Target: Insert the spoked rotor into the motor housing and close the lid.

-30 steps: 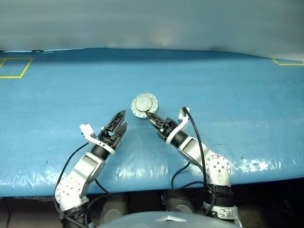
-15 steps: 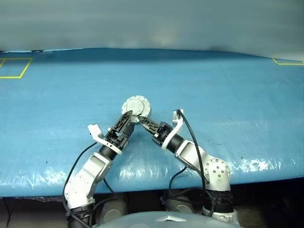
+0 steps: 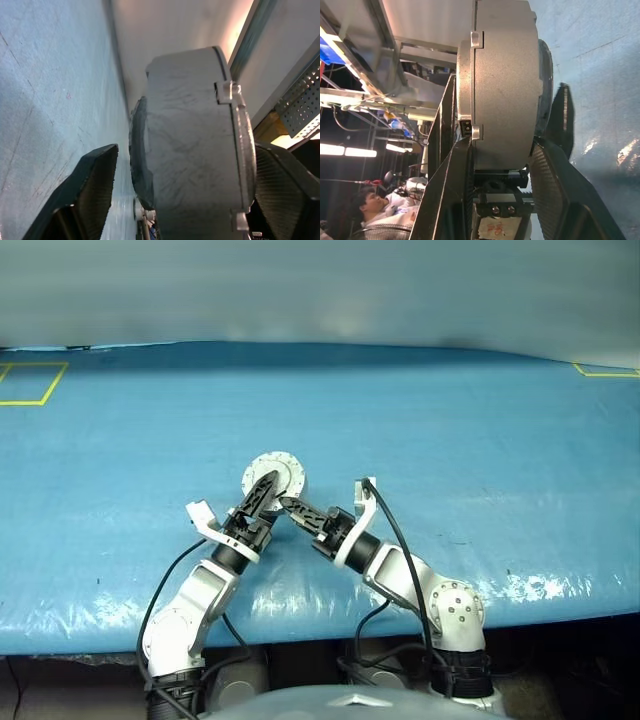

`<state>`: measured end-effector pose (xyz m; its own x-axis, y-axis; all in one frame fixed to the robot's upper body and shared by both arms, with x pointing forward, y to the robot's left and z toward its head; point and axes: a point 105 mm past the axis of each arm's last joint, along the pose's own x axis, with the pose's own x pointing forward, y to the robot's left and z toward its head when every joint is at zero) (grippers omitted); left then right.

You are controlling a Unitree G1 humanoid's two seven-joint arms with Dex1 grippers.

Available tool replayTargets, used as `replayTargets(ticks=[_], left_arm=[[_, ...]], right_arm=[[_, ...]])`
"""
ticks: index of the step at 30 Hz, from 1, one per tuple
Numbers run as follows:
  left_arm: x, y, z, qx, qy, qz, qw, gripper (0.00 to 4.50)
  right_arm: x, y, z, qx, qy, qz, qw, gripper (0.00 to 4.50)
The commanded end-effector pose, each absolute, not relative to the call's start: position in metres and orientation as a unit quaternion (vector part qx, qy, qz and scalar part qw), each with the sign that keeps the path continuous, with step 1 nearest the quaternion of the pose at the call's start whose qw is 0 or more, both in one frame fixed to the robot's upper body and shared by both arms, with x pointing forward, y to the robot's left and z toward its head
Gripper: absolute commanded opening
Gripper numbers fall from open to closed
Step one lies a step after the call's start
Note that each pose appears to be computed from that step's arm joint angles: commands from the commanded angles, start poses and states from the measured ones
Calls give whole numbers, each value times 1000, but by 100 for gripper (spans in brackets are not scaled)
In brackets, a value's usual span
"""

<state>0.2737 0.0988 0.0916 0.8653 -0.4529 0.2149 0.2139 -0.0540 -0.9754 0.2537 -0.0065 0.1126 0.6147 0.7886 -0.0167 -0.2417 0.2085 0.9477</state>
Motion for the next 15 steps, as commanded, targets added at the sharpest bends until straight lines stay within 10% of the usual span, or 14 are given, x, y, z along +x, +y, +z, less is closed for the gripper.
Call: replayTargets(ticks=[1, 10, 15], left_arm=[[275, 89, 101, -725, 59, -246, 641, 290], [292, 94, 111, -724, 49, -220, 652, 248], [316, 105, 112, -699, 51, -200, 685, 248]], right_arm=[[250, -6, 138, 525, 219, 388, 726, 124], [271, -21, 133, 509, 160, 336, 776, 124], [269, -26, 133, 507, 136, 322, 788, 297]])
